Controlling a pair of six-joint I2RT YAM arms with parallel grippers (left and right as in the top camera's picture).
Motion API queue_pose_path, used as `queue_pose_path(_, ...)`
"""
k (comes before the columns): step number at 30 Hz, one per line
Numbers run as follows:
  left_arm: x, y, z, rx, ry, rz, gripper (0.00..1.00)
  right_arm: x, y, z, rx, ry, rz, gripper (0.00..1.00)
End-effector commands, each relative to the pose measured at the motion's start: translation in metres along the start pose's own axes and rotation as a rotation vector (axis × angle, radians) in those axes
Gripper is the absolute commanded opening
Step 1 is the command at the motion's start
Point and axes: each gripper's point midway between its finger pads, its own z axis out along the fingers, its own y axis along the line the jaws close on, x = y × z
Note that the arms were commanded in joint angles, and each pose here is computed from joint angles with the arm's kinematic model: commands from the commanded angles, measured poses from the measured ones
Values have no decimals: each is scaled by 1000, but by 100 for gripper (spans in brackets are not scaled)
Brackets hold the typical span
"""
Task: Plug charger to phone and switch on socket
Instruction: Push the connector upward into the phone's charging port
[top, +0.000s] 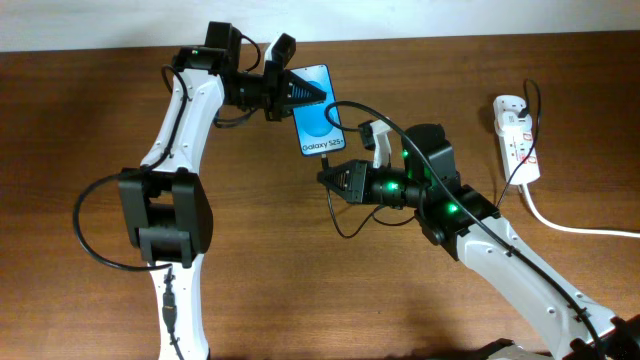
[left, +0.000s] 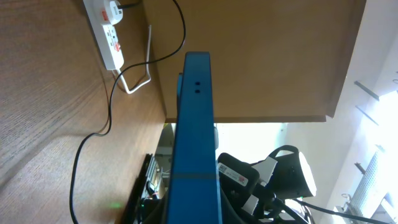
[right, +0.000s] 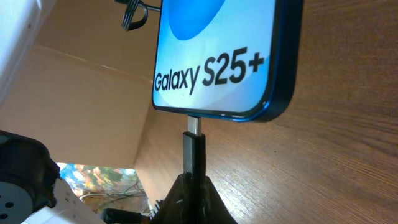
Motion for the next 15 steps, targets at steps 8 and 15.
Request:
queue_pose_path(8, 1, -8, 1, 32, 6, 22, 0, -21, 6, -15, -14, -59, -32, 4)
queue_pose_path(15, 1, -8, 3, 32, 10, 22, 0, -15, 10, -10, -20, -42, -38, 4)
